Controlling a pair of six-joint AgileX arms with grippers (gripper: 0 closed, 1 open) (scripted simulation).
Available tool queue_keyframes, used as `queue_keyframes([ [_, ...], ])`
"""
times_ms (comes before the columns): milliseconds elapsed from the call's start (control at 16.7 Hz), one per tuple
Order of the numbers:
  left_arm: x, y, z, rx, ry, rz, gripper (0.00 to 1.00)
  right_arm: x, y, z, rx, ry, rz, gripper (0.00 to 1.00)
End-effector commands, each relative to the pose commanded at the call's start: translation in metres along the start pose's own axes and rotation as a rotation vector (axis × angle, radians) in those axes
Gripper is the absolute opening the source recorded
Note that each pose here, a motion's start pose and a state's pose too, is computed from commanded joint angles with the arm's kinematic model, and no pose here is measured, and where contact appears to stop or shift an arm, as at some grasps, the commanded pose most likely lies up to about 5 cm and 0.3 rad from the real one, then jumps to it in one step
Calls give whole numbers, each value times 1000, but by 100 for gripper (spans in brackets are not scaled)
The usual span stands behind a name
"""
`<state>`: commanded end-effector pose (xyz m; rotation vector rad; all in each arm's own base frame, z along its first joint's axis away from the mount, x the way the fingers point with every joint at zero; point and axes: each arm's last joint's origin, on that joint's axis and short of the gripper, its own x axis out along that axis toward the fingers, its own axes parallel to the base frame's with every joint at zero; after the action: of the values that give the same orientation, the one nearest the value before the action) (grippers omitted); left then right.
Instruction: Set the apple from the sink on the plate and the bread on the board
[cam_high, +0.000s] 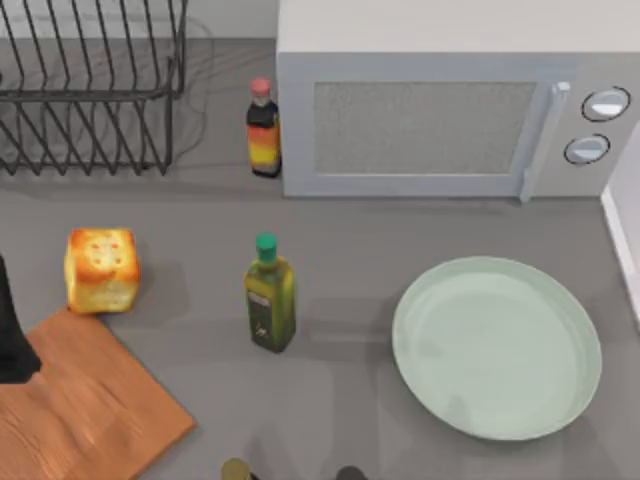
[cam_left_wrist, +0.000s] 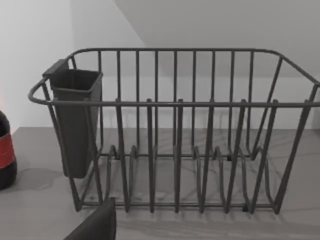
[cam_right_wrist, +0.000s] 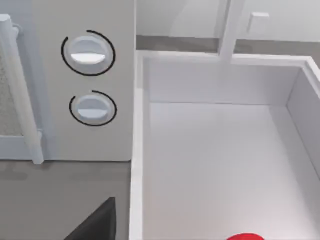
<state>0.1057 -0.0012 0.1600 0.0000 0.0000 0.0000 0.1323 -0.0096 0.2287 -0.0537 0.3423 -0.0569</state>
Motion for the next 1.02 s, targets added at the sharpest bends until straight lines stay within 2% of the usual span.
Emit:
queue_keyframes([
  [180,0,0,0,0,0,0,100,32,-8,35,-20,246,-14,100],
  [420,0,0,0,0,0,0,100,103,-25,61,-31,596,-10,100],
  [720,0,0,0,0,0,0,100,197,-52,51,-20,963,26,100],
  [1020,0,0,0,0,0,0,100,255,-71,25,0,1178,65,100],
])
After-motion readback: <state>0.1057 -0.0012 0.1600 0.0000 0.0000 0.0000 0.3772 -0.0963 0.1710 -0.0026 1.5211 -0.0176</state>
